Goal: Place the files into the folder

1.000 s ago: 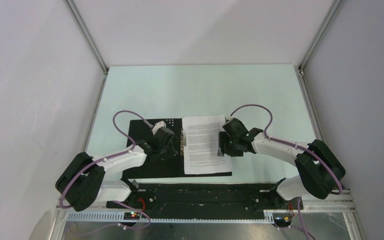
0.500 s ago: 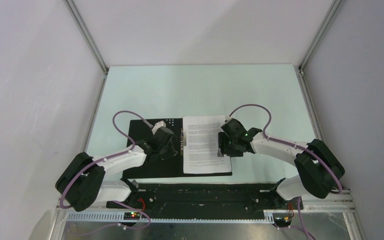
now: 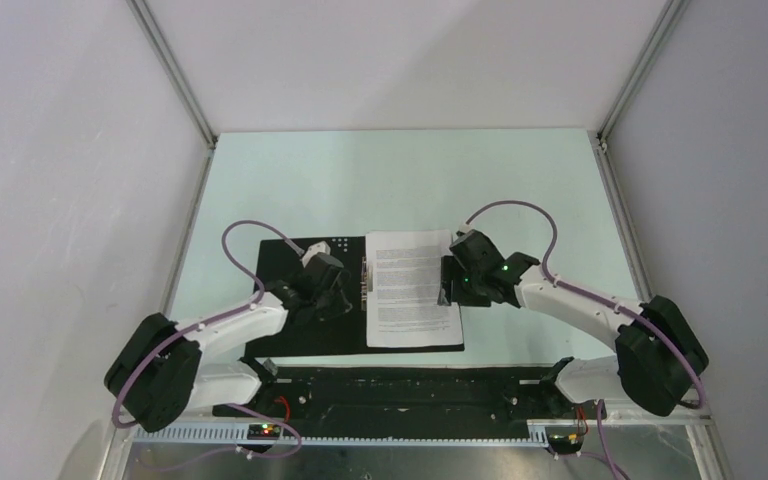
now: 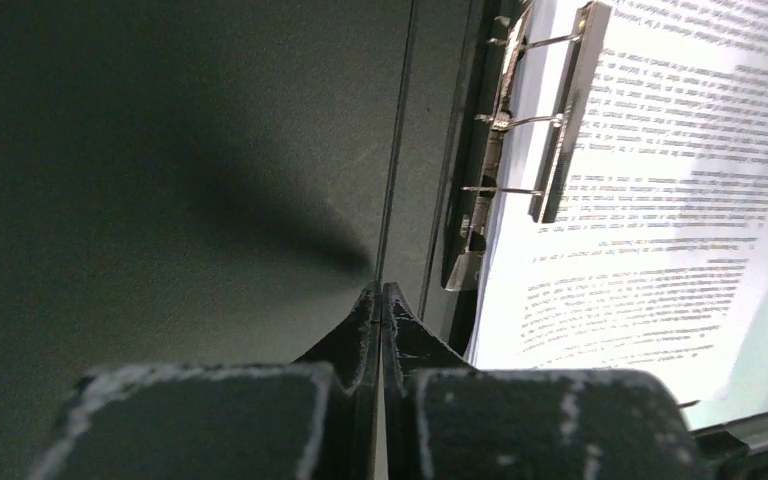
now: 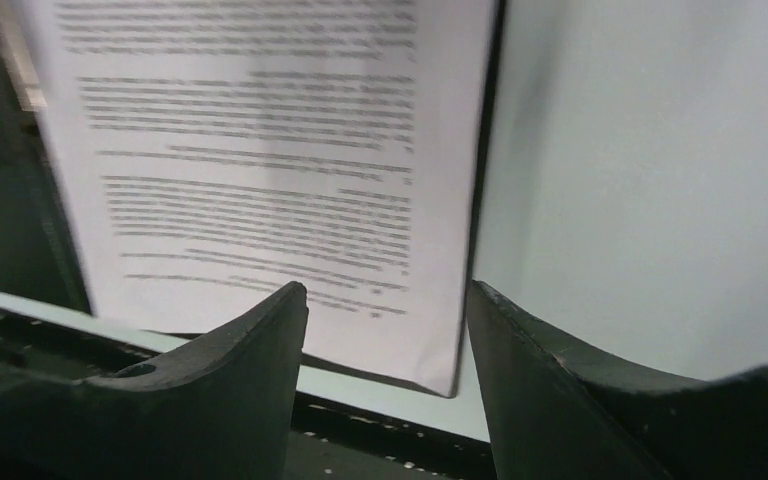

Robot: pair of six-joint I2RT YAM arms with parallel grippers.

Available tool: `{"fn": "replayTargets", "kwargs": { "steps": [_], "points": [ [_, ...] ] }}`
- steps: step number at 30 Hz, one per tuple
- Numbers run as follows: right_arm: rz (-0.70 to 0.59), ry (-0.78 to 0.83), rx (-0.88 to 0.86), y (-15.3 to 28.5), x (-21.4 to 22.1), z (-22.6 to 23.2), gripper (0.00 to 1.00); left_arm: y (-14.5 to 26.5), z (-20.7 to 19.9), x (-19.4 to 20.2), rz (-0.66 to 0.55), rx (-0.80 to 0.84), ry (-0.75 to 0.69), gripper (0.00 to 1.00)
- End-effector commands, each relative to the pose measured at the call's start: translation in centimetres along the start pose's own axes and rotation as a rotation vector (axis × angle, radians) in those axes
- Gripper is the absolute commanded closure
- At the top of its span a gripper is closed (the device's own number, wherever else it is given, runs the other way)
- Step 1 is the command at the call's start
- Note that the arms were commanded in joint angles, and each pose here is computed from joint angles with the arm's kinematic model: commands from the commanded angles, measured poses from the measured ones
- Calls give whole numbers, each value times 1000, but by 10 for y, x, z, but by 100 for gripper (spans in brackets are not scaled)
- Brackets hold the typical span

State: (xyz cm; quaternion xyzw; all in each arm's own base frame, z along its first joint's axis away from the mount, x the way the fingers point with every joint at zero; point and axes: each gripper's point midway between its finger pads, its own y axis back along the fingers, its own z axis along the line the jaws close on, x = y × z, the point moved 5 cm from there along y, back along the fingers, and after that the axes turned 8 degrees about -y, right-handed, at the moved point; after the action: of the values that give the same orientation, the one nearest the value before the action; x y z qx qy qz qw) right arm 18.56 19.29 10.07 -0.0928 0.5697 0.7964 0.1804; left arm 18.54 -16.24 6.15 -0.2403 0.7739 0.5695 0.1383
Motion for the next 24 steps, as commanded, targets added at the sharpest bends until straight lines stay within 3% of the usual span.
{"fn": "replayTargets", "kwargs": {
  "steps": [1, 12, 24],
  "points": [
    [-104, 15, -124, 20, -27, 45, 36, 20, -12, -29, -63, 52, -27, 99],
    [-158, 110, -169, -17, -54, 158, 58, 33, -14, -98, -99, 151, 53, 80],
    [-112, 218, -28, -72, -35, 187, 63, 36, 22, -94, -111, 127, 133, 80]
  ]
}}
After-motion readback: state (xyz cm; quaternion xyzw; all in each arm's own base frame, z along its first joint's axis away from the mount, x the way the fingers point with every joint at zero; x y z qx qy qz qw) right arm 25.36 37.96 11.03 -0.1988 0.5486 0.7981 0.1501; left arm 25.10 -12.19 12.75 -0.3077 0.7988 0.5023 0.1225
